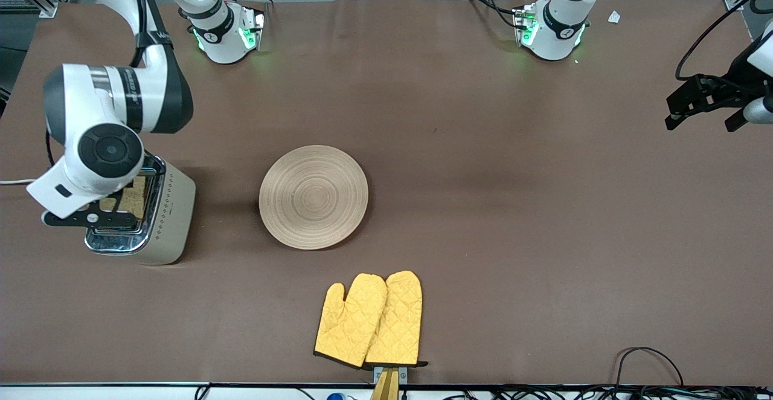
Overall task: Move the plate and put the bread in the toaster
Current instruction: 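Lift the bread slice with the right gripper over the toaster slot, then lower the bread into the toaster slot with the right gripper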
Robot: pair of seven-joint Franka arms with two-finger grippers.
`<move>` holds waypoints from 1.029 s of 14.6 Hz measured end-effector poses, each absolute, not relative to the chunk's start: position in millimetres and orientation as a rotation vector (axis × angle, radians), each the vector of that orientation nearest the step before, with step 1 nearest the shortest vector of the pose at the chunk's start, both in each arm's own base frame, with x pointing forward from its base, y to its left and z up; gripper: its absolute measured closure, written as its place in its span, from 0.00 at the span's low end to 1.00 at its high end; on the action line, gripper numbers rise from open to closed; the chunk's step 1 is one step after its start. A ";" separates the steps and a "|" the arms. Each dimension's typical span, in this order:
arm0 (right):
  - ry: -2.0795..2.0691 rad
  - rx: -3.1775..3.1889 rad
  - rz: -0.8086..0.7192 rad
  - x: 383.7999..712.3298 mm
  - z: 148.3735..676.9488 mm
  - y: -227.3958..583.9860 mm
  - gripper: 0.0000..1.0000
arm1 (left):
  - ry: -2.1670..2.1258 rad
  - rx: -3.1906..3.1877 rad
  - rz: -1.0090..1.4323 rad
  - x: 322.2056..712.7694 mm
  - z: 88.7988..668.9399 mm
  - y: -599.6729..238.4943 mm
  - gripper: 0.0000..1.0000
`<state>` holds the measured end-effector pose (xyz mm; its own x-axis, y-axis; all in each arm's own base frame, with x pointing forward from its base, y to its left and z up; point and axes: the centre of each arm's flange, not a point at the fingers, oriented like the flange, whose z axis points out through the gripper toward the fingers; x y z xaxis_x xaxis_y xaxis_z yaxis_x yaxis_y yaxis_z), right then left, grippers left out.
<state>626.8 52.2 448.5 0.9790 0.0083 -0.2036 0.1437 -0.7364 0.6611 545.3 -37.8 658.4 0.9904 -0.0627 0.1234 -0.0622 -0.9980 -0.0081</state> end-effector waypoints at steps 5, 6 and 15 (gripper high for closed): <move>0.108 2.368 -0.239 631.5 445.7 50.5 0.97 | 0.092 -3.131 -0.153 541.0 658.4 -35.4 0.00; 0.106 2.368 -0.239 631.7 446.1 49.2 0.97 | 0.092 -3.131 -0.147 540.6 658.0 -35.3 0.00; 0.071 2.371 -0.244 633.7 451.3 34.4 0.97 | 0.092 -3.132 -0.127 539.4 656.8 -35.3 0.00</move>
